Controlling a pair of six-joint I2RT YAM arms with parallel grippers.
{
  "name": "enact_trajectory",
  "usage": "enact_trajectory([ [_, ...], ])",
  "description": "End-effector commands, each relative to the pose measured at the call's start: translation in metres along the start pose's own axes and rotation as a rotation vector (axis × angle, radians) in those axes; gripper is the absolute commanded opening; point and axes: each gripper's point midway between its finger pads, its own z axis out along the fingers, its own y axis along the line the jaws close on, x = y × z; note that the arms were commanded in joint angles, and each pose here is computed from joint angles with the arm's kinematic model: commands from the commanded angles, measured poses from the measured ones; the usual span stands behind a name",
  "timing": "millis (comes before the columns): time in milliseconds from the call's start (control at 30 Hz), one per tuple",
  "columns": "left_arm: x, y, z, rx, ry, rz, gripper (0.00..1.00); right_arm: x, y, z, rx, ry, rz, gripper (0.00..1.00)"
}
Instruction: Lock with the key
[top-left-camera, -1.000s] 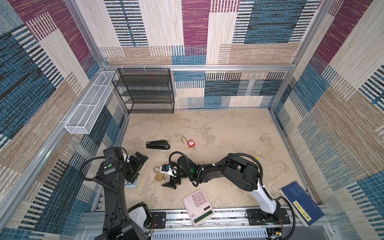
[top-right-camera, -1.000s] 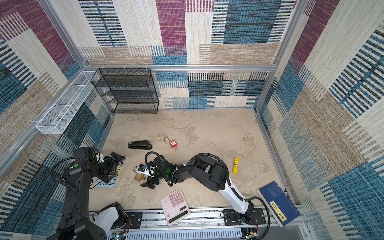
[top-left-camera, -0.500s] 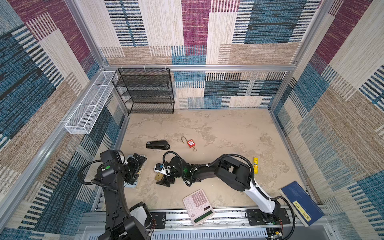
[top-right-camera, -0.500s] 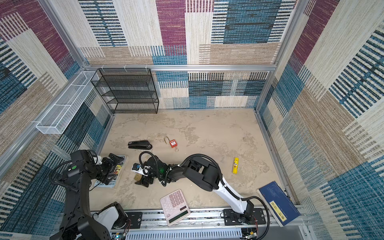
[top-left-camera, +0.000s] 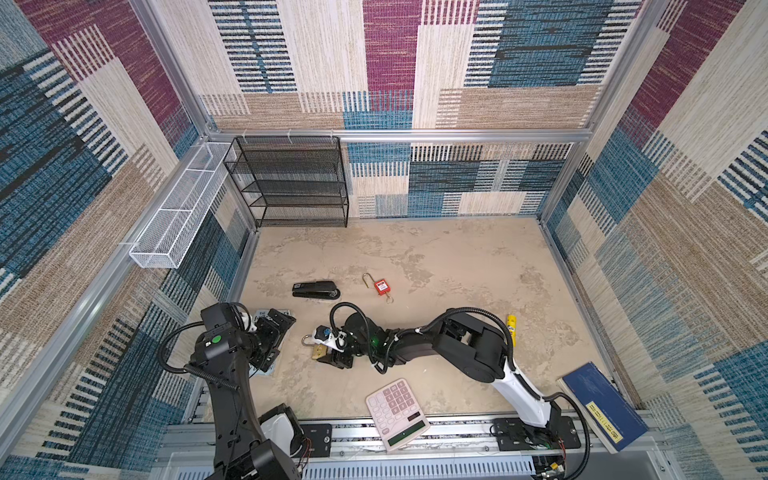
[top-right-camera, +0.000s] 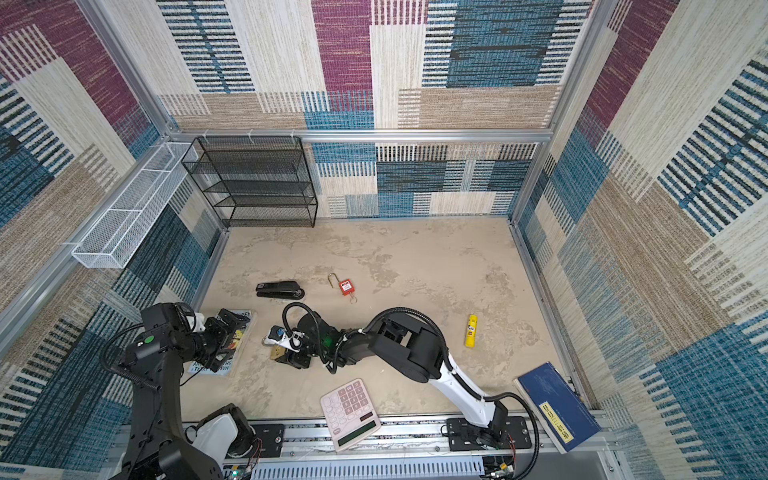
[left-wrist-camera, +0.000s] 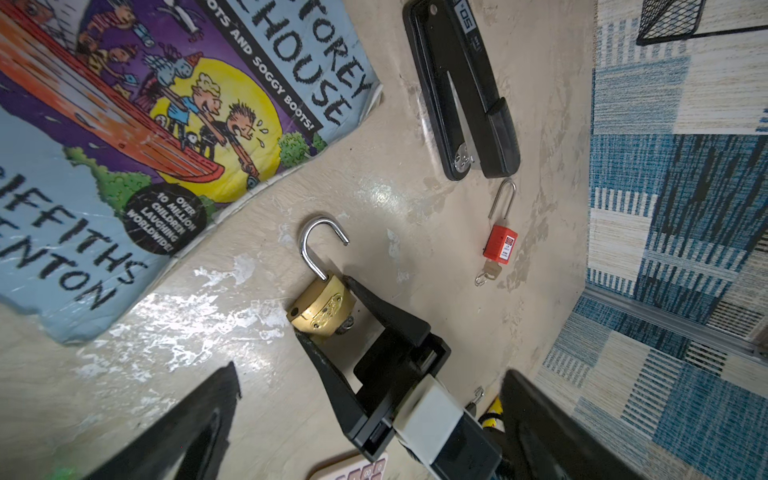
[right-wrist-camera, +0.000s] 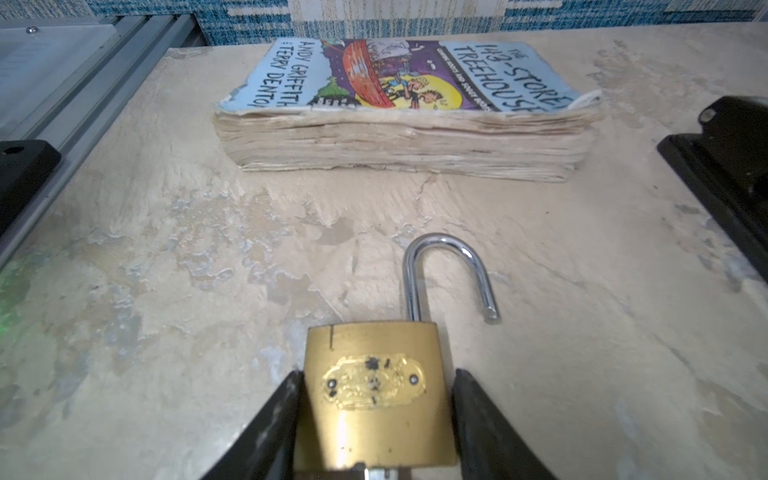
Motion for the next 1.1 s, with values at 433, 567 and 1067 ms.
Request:
enact_trajectory([
  [433,0.020,-0.014,-0.004,0.099,0.072,-0.008,0.93,-0.010,-0.008,-0.024,0.006,-0.038,0.025,0.41],
  [567,0.024,-0.026,-0.009,0.158,0.080,0.029,0.88,-0.025,-0.026,-0.047,0.049,-0.090,0.053,0.41],
  [1067,0.048,-0.091,-0.007,0.353,0.128,0.147,0.84,-0.072,-0.069,-0.150,0.186,-0.244,0.076,0.40],
])
